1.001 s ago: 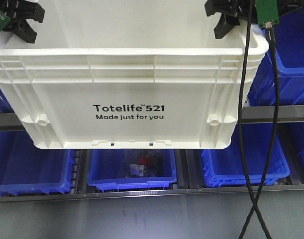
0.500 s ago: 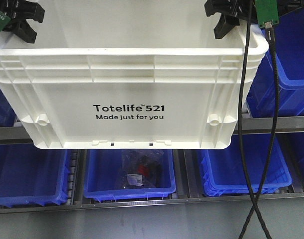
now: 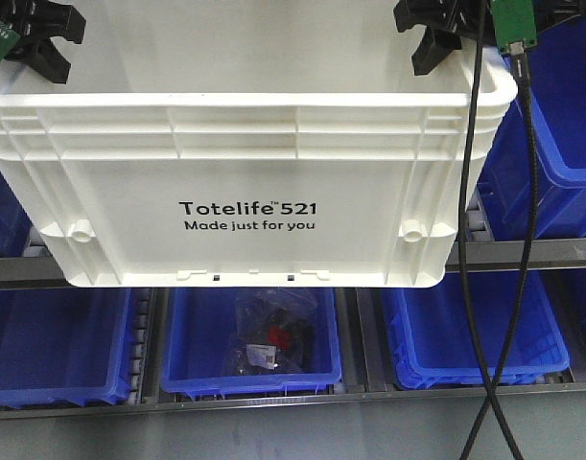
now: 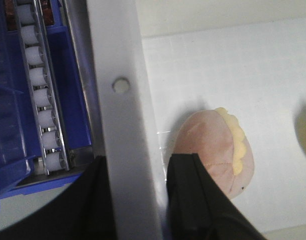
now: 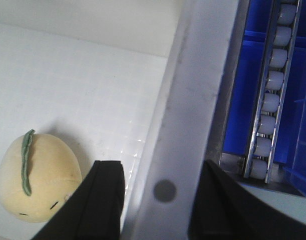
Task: Place moving items into box and shelve
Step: 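Hold the crate level above the shelf's roller track with both grippers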
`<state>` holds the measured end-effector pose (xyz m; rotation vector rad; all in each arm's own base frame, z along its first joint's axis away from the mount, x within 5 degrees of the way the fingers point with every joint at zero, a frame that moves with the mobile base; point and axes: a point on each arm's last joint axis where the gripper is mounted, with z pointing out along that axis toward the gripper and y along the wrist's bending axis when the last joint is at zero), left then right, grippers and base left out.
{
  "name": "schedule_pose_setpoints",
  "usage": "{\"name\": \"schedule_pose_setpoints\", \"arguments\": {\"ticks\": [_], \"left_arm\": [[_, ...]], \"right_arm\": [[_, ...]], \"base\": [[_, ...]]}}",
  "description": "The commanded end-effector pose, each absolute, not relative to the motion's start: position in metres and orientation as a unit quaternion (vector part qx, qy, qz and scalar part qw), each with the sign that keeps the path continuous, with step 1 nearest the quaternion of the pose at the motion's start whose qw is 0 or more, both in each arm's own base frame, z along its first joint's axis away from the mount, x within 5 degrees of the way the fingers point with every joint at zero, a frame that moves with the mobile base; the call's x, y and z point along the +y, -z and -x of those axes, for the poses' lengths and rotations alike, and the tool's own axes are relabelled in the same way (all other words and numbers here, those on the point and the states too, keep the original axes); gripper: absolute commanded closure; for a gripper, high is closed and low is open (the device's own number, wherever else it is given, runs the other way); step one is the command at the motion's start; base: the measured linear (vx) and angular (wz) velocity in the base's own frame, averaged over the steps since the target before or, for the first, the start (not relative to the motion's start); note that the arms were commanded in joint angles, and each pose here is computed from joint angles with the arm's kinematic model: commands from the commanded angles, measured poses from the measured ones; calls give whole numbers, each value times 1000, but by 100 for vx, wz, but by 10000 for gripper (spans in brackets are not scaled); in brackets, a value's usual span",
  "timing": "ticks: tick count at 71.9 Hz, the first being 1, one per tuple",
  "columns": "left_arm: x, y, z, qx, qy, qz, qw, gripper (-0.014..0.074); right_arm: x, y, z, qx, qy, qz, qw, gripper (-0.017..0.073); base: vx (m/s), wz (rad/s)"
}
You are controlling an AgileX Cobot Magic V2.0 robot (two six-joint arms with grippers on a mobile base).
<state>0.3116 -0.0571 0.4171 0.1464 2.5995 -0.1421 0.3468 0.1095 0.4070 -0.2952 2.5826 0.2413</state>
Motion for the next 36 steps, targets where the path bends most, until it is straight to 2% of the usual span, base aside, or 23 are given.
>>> {"name": "schedule_pose_setpoints", "arguments": {"ticks": [1, 36], "left_arm": [[-56, -450, -300, 932, 65, -57, 353, 594], [-56, -450, -300, 932, 65, -57, 353, 594]], "right_arm": [[105, -441, -327, 937, -104, 121, 311, 562], [105, -441, -327, 937, -104, 121, 311, 562]], "base": [[5, 1], [6, 1]]}}
